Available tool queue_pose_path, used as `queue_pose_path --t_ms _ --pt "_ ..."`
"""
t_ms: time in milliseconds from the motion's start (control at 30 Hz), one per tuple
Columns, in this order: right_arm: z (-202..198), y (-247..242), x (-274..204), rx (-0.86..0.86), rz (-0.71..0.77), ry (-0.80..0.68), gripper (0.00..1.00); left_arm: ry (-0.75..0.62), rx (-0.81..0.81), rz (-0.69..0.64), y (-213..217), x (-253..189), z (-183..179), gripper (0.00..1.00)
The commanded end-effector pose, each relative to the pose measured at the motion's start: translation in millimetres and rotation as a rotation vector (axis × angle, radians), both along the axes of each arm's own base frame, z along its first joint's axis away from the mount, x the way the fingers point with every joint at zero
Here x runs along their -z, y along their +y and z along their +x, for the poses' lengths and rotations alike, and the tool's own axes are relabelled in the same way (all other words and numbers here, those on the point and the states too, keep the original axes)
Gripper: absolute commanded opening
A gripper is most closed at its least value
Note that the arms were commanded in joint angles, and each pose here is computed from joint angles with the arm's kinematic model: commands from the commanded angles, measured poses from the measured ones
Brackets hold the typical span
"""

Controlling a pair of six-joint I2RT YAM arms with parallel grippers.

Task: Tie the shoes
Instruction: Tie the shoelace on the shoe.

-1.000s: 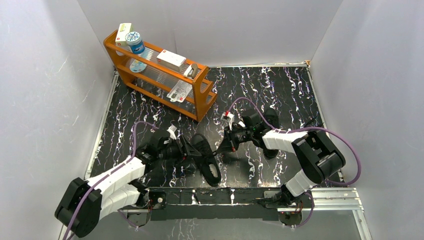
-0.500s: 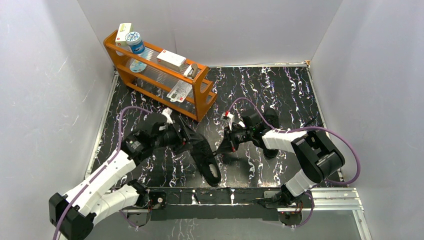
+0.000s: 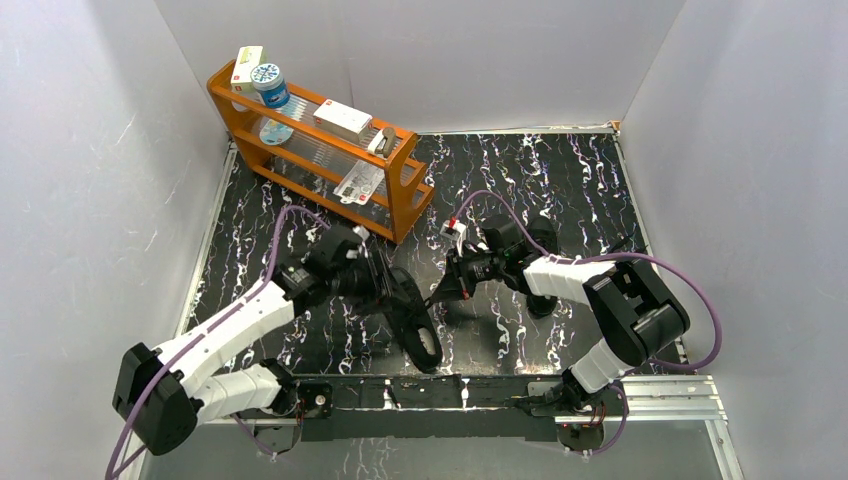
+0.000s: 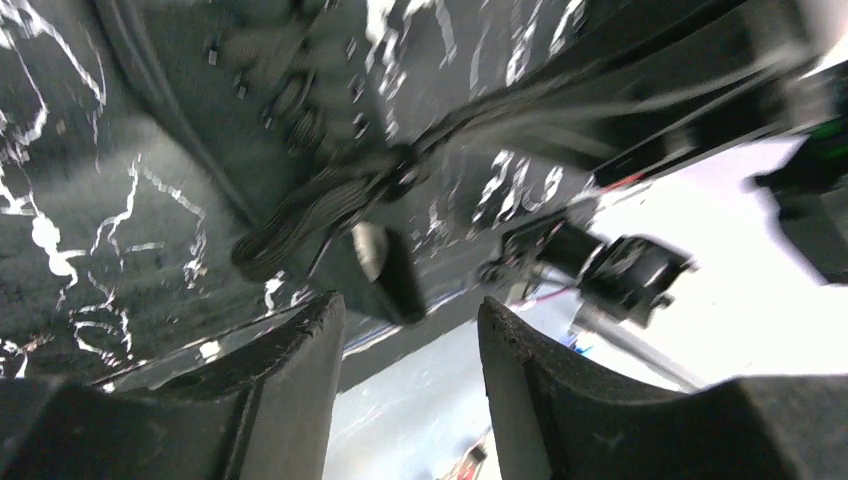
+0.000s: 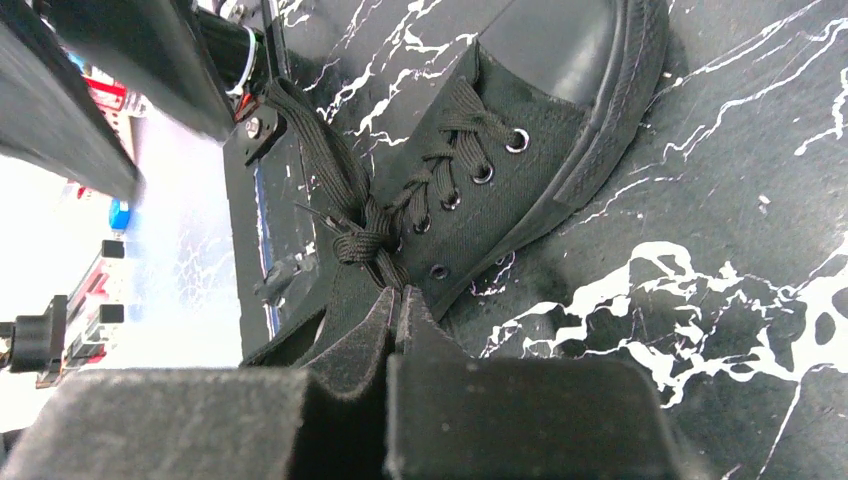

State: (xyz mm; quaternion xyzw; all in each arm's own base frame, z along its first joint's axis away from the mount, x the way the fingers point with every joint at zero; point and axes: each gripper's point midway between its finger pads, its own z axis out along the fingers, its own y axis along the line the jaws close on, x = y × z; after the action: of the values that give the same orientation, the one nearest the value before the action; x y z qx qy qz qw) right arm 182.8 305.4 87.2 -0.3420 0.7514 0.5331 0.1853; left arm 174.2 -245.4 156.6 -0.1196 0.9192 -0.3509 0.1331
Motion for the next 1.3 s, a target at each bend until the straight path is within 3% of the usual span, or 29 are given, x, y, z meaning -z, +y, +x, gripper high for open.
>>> queue_pose_path --t_ms 0,233,500,733,867,1133,1267 --pt "12 6 -16 -0.005 0.035 -0.067 0.00 -0.022 0.164 -0.082 -13 5 -36 0.52" --pt "8 3 -15 0.004 0.041 -0.055 0.00 0.013 0.217 -0.006 -21 42 -44 0.59" --pt "4 3 -12 -0.007 0.042 -0.046 0.00 -0.005 0.257 0.082 -20 71 -35 0.48" --pt "4 5 -13 -0.016 0.052 -0.036 0.00 0.000 0.209 0.128 -9 82 -33 0.49" --pt "1 7 -14 -0.027 0.056 -0.031 0.00 0.015 0.169 0.156 -3 80 -31 0.61" --pt "-11 3 -12 -0.026 0.051 -0.011 0.00 0.075 -0.045 0.055 12 50 -15 0.75" --pt "-13 3 -12 -0.029 0.053 -0.008 0.00 0.135 -0.166 -0.109 14 50 5 0.68"
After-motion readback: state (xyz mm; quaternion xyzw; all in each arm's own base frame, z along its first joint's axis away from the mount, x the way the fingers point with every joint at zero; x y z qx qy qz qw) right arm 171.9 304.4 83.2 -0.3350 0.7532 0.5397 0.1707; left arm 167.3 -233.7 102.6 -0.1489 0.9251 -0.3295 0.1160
